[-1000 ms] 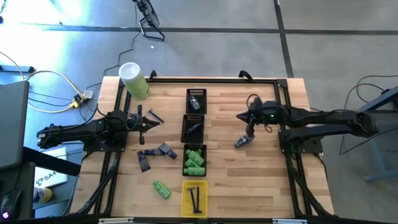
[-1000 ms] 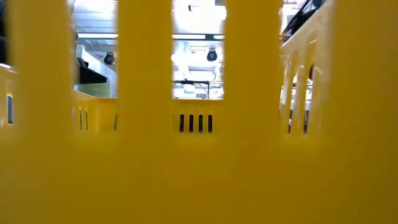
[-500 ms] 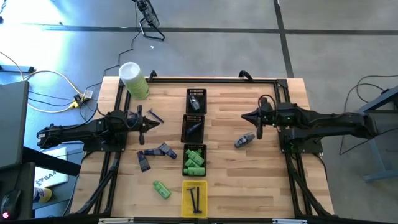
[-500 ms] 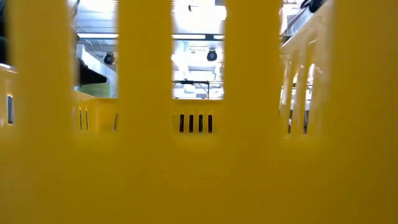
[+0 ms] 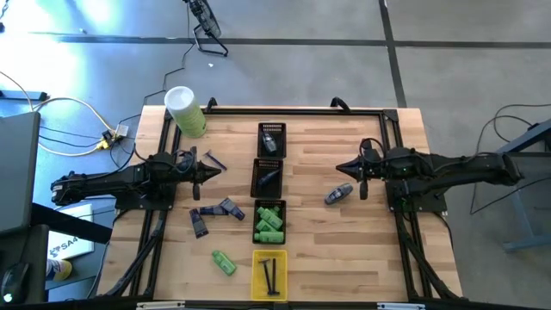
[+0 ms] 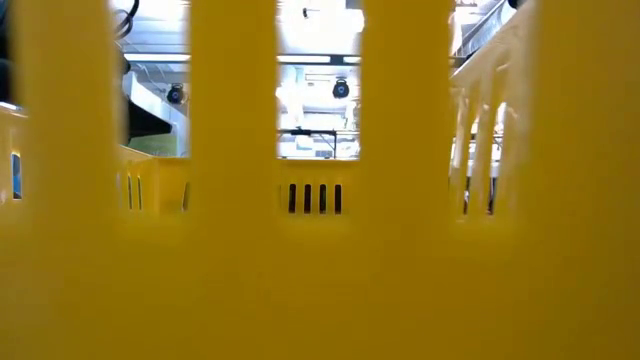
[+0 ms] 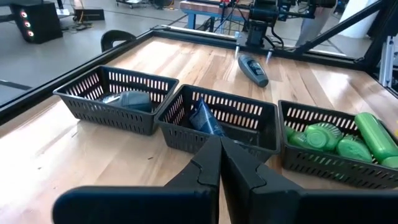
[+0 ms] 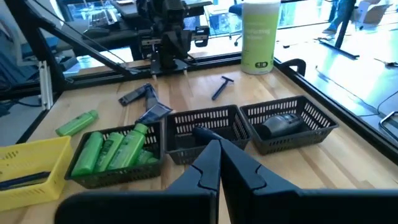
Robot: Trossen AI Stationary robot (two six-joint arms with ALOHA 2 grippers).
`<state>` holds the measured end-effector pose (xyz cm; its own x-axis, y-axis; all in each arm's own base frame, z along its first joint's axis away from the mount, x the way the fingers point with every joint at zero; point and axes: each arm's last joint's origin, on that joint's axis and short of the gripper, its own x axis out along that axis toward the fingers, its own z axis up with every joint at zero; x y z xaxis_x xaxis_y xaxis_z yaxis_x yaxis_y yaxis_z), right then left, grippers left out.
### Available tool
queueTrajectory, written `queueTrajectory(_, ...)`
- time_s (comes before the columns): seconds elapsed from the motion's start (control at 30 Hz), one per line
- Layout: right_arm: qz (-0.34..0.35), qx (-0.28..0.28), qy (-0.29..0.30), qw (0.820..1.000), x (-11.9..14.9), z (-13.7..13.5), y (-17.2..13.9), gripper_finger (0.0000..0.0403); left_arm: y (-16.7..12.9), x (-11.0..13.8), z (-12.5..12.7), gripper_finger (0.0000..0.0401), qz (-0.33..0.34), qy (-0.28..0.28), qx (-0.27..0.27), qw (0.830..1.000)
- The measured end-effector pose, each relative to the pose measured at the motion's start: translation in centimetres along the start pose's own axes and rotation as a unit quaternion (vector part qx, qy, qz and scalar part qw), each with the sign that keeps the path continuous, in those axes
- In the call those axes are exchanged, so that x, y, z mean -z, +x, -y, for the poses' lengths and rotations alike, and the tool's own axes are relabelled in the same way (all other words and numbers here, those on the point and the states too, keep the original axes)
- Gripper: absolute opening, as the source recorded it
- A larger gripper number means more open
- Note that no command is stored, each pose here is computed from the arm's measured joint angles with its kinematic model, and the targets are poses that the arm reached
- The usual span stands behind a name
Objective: Pick & Place Travel size toiletries
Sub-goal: Put the dark blue shave butter bottle into the center black bin
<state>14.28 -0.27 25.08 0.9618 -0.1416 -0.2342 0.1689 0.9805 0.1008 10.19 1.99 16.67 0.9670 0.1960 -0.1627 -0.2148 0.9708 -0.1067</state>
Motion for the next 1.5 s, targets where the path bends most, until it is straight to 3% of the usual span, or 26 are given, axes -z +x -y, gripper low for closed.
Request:
queueTrajectory(0.27,-0.035,0.029,-0.013,0.999,0.8,0.5,-0.8,0.0002,0.0,0.0,0.0,0.0006,0.000,0.000,0.000,1.000)
queueTrajectory(0.43,0.006,0.023,-0.015,1.000,0.2,0.9,-2.6,0.0002,0.0,0.0,0.0,0.0006,0.000,0.000,0.000,1.000)
queueTrajectory(0.63,-0.012,0.022,0.001,1.000,1.1,1.3,-4.1,0.0002,0.0,0.0,0.0,0.0006,0.000,-0.004,0.000,1.000)
queueTrajectory(1.0,0.052,-0.009,0.001,0.999,6.5,1.6,-2.2,0.0002,0.0,0.0,0.0,0.0006,0.003,-0.079,0.001,0.997)
queueTrajectory(1.17,0.088,0.000,-0.019,0.996,6.3,1.7,-2.4,0.0002,0.0,-0.6,0.1,0.0006,0.032,-0.157,0.009,0.987)
queueTrajectory(1.5,0.124,0.003,-0.056,0.991,5.7,1.6,-2.6,0.0002,0.2,-1.2,0.1,0.0005,0.059,-0.152,0.016,0.987)
